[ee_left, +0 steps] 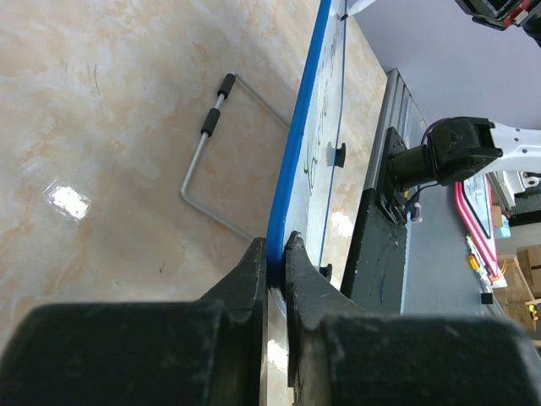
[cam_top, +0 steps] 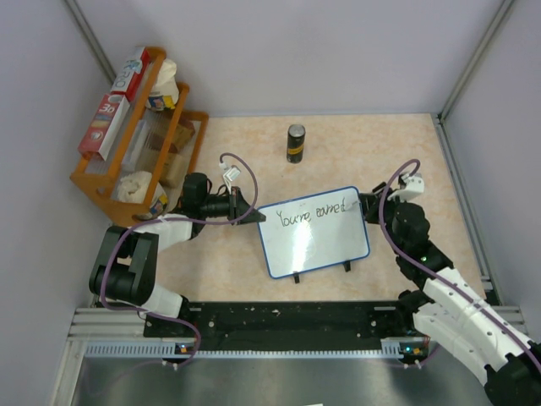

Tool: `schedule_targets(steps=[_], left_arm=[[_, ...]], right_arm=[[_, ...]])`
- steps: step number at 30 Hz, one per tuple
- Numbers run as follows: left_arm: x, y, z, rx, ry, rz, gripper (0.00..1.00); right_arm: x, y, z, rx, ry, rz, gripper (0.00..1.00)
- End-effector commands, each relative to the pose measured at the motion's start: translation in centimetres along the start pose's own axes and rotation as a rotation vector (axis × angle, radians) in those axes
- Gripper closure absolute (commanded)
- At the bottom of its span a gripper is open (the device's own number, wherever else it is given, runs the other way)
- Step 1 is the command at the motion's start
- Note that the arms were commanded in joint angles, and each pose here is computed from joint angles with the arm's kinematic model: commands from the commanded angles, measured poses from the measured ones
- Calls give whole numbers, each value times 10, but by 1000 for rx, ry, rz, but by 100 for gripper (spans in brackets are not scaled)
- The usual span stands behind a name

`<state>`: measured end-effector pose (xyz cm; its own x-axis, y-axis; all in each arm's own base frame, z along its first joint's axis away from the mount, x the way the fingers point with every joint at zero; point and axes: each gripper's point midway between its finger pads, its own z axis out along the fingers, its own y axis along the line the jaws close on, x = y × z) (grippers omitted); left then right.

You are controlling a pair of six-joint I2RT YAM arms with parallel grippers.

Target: Write a sentence on the whiteboard

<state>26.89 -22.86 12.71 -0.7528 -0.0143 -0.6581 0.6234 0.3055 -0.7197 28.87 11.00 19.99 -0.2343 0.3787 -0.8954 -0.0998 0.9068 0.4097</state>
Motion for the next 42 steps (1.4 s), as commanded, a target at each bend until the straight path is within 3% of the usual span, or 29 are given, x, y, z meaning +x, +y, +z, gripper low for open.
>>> schedule_targets(steps=[1,19,42], left_arm=[[22,31,3,-120,37,19,100],[22,31,3,-121,35,20,100],[22,32,3,-121,37,17,100]], right_arm=[[-3,-9,-2,38,-14,-6,100],[-73,17,-14,-12,-182,43,100],[-32,62,-17,-201,-40,-26,100]])
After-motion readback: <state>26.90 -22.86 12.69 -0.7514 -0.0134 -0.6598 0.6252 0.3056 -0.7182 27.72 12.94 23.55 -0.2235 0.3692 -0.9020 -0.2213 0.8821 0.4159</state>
